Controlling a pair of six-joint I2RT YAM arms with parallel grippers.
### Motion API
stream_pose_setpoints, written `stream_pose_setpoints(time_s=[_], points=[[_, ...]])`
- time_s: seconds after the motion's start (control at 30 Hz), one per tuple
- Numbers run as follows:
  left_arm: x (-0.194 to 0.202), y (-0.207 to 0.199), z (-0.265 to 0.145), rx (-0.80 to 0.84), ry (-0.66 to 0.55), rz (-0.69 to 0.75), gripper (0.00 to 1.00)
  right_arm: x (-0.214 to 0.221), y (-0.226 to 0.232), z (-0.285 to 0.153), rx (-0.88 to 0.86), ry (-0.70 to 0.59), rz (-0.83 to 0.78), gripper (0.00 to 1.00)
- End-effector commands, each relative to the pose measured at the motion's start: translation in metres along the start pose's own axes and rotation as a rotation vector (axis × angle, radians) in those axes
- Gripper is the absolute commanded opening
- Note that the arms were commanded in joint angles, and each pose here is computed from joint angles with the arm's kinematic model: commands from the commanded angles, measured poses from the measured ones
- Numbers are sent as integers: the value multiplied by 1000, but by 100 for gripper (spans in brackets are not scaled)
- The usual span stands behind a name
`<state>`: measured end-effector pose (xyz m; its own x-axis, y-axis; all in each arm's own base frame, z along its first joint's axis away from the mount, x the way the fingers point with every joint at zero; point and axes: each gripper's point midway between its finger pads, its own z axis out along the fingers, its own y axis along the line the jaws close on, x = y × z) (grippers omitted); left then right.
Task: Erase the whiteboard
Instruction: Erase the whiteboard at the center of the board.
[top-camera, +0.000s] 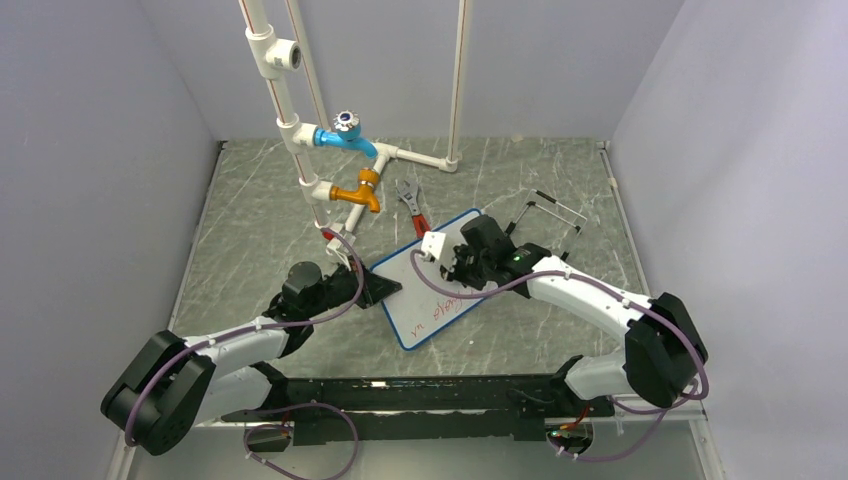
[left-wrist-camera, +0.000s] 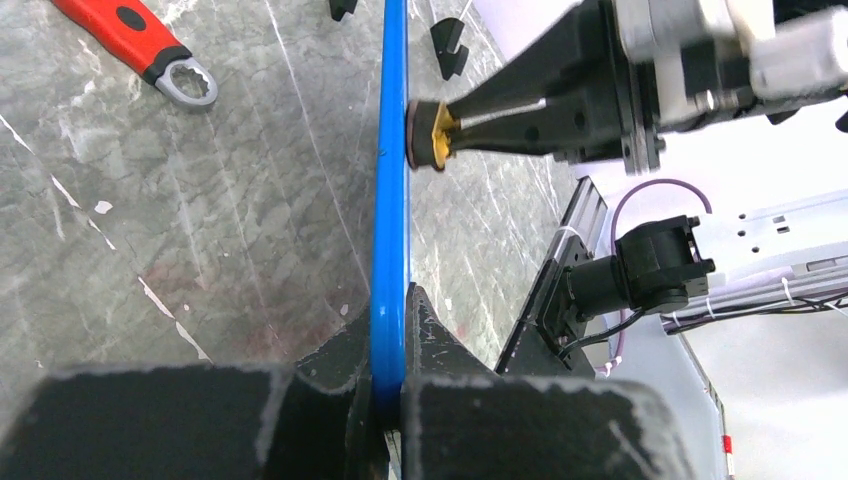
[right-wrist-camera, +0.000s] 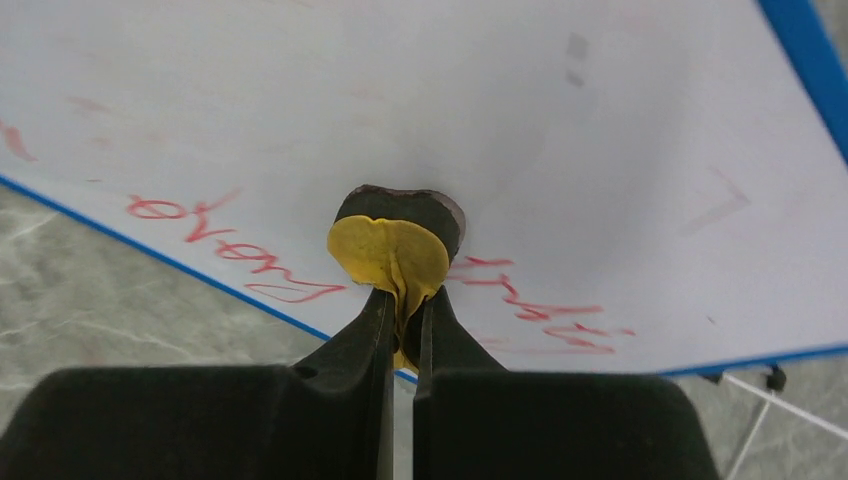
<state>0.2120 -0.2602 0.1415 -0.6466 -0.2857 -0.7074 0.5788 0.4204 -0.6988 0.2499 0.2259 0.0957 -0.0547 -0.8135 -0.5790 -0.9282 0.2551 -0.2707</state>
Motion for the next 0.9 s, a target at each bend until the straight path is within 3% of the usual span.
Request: stream_pose_setpoints(time_s=[0.0,0.13,0.37,0.5,0.87], points=[[-17,-43,0,186,-31,75,0,1,-53,-13,229,-21,93,0],[-15,-42,-2,187,-33,72,0,7,-58,-16,245,-15,104,0],[-15,-42,-3,184,-38,74,0,-7,14,-2,-82,-54,-54,0],[-16,-43,-3,185,-40,75,0,-12,43,4,-182,-50,-131,0],[-15,-43,-3,192,-39,77,0,1,-44,-12,163,-41,96,0]])
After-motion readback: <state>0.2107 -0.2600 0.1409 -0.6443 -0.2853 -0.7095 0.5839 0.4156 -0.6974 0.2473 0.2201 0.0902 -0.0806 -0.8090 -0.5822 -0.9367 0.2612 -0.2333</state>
